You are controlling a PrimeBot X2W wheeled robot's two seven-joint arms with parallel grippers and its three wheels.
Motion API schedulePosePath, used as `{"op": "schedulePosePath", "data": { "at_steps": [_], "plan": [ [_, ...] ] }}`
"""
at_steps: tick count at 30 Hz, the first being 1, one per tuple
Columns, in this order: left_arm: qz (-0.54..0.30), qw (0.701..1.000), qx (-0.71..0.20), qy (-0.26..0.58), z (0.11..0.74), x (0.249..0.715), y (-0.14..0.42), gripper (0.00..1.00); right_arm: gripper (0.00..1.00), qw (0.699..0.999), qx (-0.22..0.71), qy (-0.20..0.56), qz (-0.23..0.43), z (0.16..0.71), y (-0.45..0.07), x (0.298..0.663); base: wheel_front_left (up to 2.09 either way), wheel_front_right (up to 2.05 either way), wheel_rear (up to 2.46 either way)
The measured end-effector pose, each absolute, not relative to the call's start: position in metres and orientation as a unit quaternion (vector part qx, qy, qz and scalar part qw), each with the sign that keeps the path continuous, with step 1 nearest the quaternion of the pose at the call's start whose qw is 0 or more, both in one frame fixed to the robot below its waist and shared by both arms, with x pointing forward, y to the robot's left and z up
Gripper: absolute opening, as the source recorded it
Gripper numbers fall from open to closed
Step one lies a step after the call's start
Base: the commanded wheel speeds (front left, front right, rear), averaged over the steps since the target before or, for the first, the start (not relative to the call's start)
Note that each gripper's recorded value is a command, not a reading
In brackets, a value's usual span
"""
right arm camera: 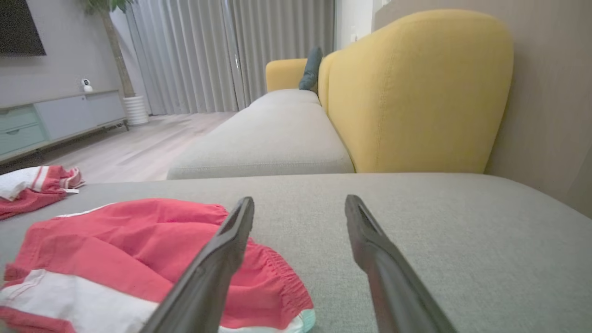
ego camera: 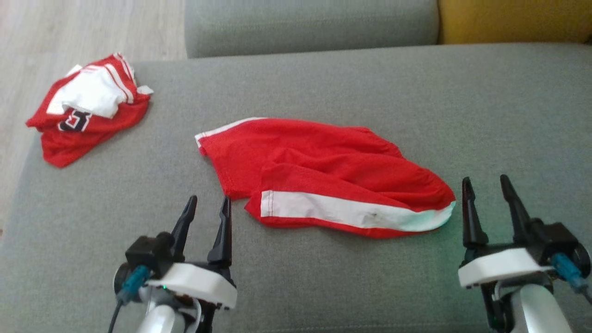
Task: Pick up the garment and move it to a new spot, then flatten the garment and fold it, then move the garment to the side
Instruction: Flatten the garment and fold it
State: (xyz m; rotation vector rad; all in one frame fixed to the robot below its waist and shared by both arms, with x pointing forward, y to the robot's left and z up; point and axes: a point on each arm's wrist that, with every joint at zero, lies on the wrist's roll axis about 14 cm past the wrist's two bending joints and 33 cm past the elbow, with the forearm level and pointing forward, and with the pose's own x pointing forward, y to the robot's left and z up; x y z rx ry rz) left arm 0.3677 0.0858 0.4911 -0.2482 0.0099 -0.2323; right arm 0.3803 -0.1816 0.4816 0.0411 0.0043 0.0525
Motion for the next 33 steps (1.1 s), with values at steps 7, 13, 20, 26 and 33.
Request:
{"op": "schedulePosePath", "data": {
  "at_steps": [7,13,20,26,33],
  "plan": [
    [-0.111,0.986,-0.126,0.0,0.494,0.349,0.088,1.0,1.0,0.999,0.036,-0.023,0.033,0.496,-0.176,0.363,0.0,0.0,0.0],
    [-0.101,0.987,-0.126,-0.001,0.494,0.343,0.093,1.0,1.0,0.998,0.044,-0.024,0.044,0.497,-0.168,0.359,0.0,0.0,0.0],
    [-0.094,0.988,-0.125,-0.002,0.494,0.343,0.096,1.0,1.0,0.997,0.048,-0.025,0.047,0.497,-0.166,0.36,0.0,0.0,0.0],
    [-0.094,0.988,-0.125,0.0,0.493,0.343,0.096,1.0,1.0,0.997,0.048,-0.023,0.047,0.496,-0.166,0.36,0.0,0.0,0.0],
    [-0.108,0.986,-0.121,0.028,0.476,0.343,0.087,1.0,1.0,0.998,0.049,-0.012,0.045,0.489,-0.167,0.36,0.0,0.0,0.0]
  ]
}}
